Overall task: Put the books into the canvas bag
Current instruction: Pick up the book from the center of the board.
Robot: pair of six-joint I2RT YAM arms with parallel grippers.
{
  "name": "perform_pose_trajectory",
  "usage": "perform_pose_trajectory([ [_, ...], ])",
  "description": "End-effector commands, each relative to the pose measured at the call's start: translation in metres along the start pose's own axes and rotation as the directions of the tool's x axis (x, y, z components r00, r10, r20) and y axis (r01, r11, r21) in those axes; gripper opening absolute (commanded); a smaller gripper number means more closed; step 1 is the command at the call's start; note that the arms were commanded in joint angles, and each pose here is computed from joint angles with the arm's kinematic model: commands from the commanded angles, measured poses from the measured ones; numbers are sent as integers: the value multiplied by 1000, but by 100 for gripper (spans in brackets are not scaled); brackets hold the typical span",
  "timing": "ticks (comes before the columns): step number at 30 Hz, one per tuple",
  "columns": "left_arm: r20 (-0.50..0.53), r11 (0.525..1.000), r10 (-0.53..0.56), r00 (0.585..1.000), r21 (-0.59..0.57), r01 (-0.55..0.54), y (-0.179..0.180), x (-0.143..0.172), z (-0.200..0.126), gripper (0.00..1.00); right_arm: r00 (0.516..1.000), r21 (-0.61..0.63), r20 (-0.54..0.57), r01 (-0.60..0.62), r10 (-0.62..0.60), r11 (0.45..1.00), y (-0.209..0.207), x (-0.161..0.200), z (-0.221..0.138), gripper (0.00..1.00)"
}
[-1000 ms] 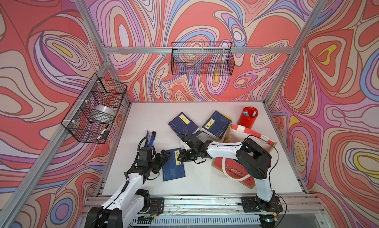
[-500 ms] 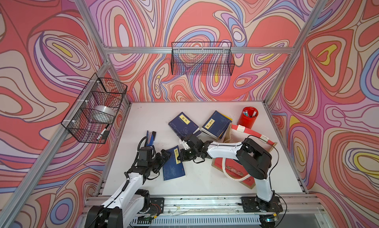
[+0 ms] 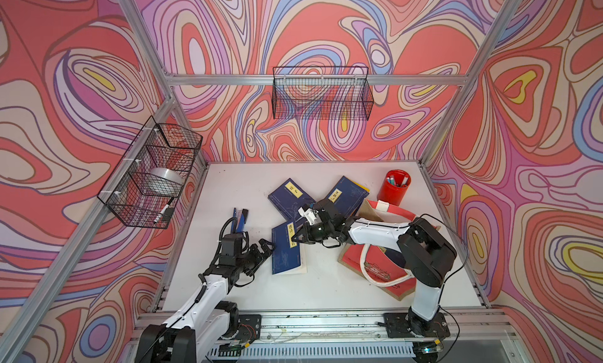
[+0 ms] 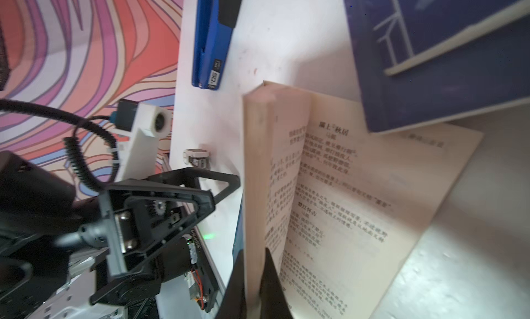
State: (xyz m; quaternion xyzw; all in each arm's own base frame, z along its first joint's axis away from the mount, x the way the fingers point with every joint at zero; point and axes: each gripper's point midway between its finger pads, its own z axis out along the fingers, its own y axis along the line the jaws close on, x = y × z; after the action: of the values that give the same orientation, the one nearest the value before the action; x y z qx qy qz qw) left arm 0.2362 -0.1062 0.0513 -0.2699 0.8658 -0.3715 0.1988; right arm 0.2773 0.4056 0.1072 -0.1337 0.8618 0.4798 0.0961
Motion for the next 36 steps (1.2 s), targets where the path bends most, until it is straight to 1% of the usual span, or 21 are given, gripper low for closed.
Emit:
perform_pose_trajectory([
  [1, -36, 989, 46, 998, 142, -41, -26, 4, 2, 100, 997, -190, 8, 72, -72, 979, 48, -5, -11, 0],
  [4, -58, 973, 62, 996, 224, -48, -41, 5, 2, 99, 995, -258, 24, 102, -100, 961, 67, -10, -17, 0],
  [6, -45, 959, 60, 997, 278, -45, -51, 3, 0, 97, 993, -262, 25, 115, -113, 958, 72, -11, -20, 0],
  [8, -24, 937, 66, 998, 344, -54, -65, 1, -6, 91, 992, -247, 23, 128, -126, 960, 73, -12, -22, 0],
  [10, -14, 921, 85, 996, 382, -73, -77, -1, -13, 85, 991, -225, 25, 131, -129, 965, 71, -13, -23, 0],
  [14, 5, 905, 112, 994, 413, -104, -92, -3, -25, 59, 993, -158, 35, 119, -115, 980, 57, -18, -23, 0],
  [16, 17, 912, 110, 994, 396, -108, -93, -5, -29, 46, 994, -128, 42, 104, -100, 986, 48, -22, -23, 0],
  [17, 21, 914, 115, 993, 389, -114, -95, -5, -31, 42, 994, -115, 46, 100, -95, 988, 44, -24, -24, 2],
  [18, 26, 915, 119, 993, 385, -120, -95, -5, -33, 38, 995, -105, 49, 97, -93, 990, 41, -25, -24, 8],
  [19, 33, 917, 122, 992, 379, -126, -97, -6, -35, 32, 994, -97, 50, 99, -95, 990, 39, -26, -24, 13],
  [21, 48, 918, 136, 990, 370, -144, -101, -8, -41, 22, 994, -83, 49, 103, -99, 991, 36, -28, -24, 27],
  [22, 53, 916, 142, 988, 370, -152, -104, -8, -44, 16, 993, -80, 51, 110, -106, 991, 37, -29, -24, 38],
  [24, 66, 914, 160, 985, 366, -173, -109, -10, -50, 0, 991, -73, 58, 122, -118, 990, 38, -30, -27, 58],
  [25, 74, 910, 171, 983, 370, -186, -114, -11, -54, 0, 990, -73, 64, 128, -123, 989, 39, -31, -29, 68],
  [26, 85, 902, 185, 979, 380, -203, -118, -11, -58, 0, 989, -76, 74, 133, -127, 988, 40, -34, -33, 76],
  [29, 144, 877, 223, 964, 401, -263, -132, -14, -73, 0, 986, -115, 86, 152, -142, 982, 50, -37, -41, 90],
  [31, 212, 858, 229, 950, 416, -300, -141, -19, -85, 0, 979, -170, 105, 189, -173, 967, 70, -40, -53, 95],
  [33, 292, 837, 218, 931, 434, -333, -149, -24, -100, 0, 976, -212, 111, 209, -189, 955, 84, -40, -59, 96],
  [36, 414, 796, 173, 894, 476, -374, -160, -31, -123, 0, 971, -271, 127, 230, -202, 935, 100, -39, -68, 98],
])
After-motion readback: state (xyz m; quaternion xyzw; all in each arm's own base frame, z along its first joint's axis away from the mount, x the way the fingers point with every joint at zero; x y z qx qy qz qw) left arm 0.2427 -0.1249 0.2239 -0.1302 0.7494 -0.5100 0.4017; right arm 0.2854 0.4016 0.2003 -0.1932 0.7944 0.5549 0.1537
